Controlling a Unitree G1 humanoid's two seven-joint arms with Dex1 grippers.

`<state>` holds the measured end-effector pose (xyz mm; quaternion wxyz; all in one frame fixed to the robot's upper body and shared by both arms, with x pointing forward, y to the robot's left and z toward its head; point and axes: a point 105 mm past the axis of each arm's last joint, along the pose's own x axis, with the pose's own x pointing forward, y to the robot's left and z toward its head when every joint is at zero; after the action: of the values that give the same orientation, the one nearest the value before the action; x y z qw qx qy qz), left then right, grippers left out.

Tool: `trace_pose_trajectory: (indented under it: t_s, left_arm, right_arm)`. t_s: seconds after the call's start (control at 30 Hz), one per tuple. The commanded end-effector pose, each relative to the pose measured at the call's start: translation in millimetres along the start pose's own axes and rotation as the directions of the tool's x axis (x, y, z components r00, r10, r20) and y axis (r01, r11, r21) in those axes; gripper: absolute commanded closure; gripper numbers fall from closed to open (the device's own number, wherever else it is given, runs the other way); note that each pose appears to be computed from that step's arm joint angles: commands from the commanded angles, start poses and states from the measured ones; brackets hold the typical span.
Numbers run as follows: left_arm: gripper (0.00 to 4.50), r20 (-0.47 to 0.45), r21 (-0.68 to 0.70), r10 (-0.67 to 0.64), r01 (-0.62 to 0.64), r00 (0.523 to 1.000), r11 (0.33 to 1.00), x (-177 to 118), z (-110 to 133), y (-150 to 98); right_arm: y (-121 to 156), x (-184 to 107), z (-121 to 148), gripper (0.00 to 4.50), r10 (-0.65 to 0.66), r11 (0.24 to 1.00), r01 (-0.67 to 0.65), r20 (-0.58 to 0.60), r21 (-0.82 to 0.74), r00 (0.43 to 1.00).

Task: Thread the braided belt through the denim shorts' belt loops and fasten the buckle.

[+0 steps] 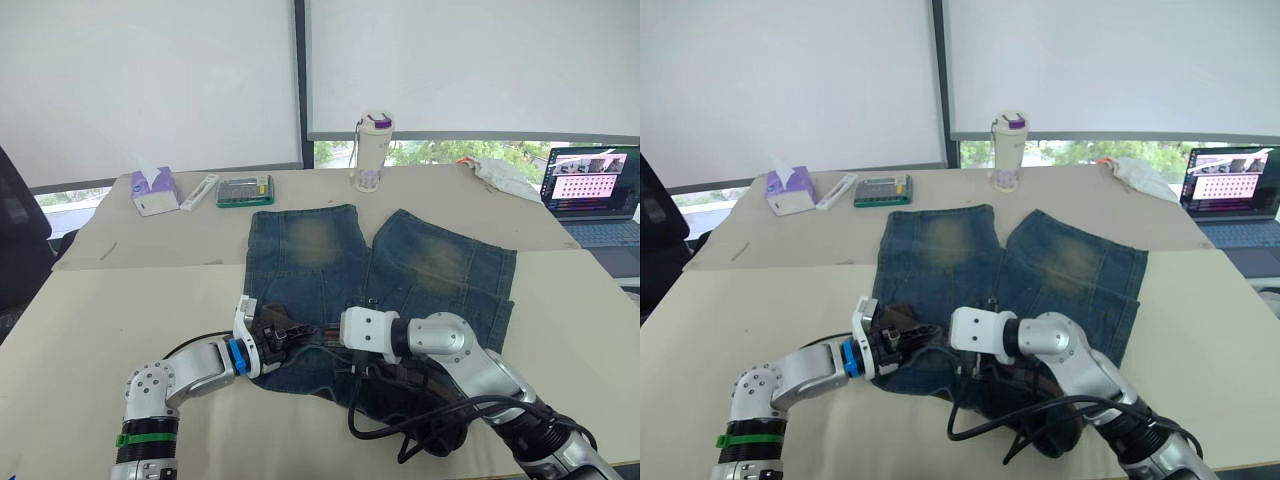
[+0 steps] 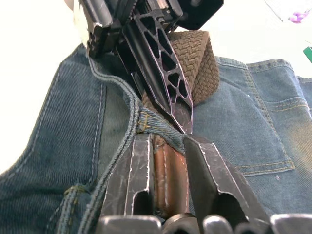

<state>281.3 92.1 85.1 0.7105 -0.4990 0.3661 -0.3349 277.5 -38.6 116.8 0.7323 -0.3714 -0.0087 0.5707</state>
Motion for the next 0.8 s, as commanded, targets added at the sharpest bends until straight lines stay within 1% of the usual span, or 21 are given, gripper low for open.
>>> trace_pose_trajectory:
  t_s: [0.03, 0.17, 0.27, 0.33, 0.37, 0.43, 0.53, 0.6, 0.67, 0.73, 0.8]
  left_arm:
    - [4.5, -0.058, -0.003, -0.032, 0.032, 0.998, 0.999, 4.5, -14.2, -5.8]
    - [4.5, -0.057, -0.004, -0.032, 0.031, 0.998, 0.999, 5.0, -14.5, -7.3]
    - [4.5, -0.052, -0.007, -0.03, 0.029, 0.998, 1.0, 5.1, -14.0, -7.6]
    - [4.5, -0.046, -0.011, -0.027, 0.026, 0.999, 1.0, 5.1, -13.4, -7.2]
    - [4.5, -0.044, -0.012, -0.027, 0.026, 0.999, 1.0, 5.1, -13.1, -7.2]
    - [4.5, -0.042, -0.013, -0.027, 0.026, 0.999, 1.0, 4.8, -12.8, -7.6]
    - [4.5, -0.032, -0.017, -0.031, 0.031, 0.999, 0.999, 3.2, -10.8, -8.2]
    - [4.5, -0.028, -0.019, -0.032, 0.032, 0.999, 0.999, 2.9, -10.1, -8.5]
    - [4.5, -0.024, -0.021, -0.032, 0.031, 0.999, 0.999, 2.2, -9.4, -8.6]
    - [4.5, -0.012, -0.028, -0.029, 0.029, 1.0, 0.999, 0.9, -6.9, -8.0]
    - [4.5, -0.003, -0.031, -0.024, 0.024, 1.0, 0.999, -0.2, -4.8, -7.0]
  right_arm:
    - [-13.0, -4.7, 3.8, 3.4, -0.048, 0.997, 0.049, 0.008, -0.064, 0.999]
    - [-11.4, -3.9, 8.1, 3.4, -0.05, 0.995, 0.051, 0.024, -0.081, 0.998]
    - [-13.6, -4.4, 11.5, 3.4, -0.064, 0.998, 0.065, 0.049, -0.024, 0.997]
    - [-17.1, -7.9, 17.6, 3.4, -0.075, 0.995, 0.068, 0.099, 0.074, 0.992]
    - [-16.8, -11.8, 20.6, 3.4, -0.065, 0.985, 0.043, 0.129, 0.167, 0.99]
    - [-12.7, -18.4, 24.6, 3.4, -0.026, 0.973, -0.012, 0.161, 0.232, 0.987]
    - [-20.1, -27.5, 22.1, 3.4, -0.06, 0.972, 0.027, 0.138, 0.234, 0.989]
    - [-23.2, -30.7, 16.7, 3.4, -0.074, 0.983, 0.057, 0.088, 0.176, 0.993]
    - [-21.6, -33.6, 13.4, 3.4, -0.061, 0.989, 0.052, 0.062, 0.142, 0.996]
    - [-13.0, -38.6, 21.4, 3.4, -0.006, 0.973, -0.021, 0.117, 0.231, 0.993]
    - [-4.8, -42.6, 25.7, 3.4, 0.042, 0.956, -0.083, 0.147, 0.282, 0.988]
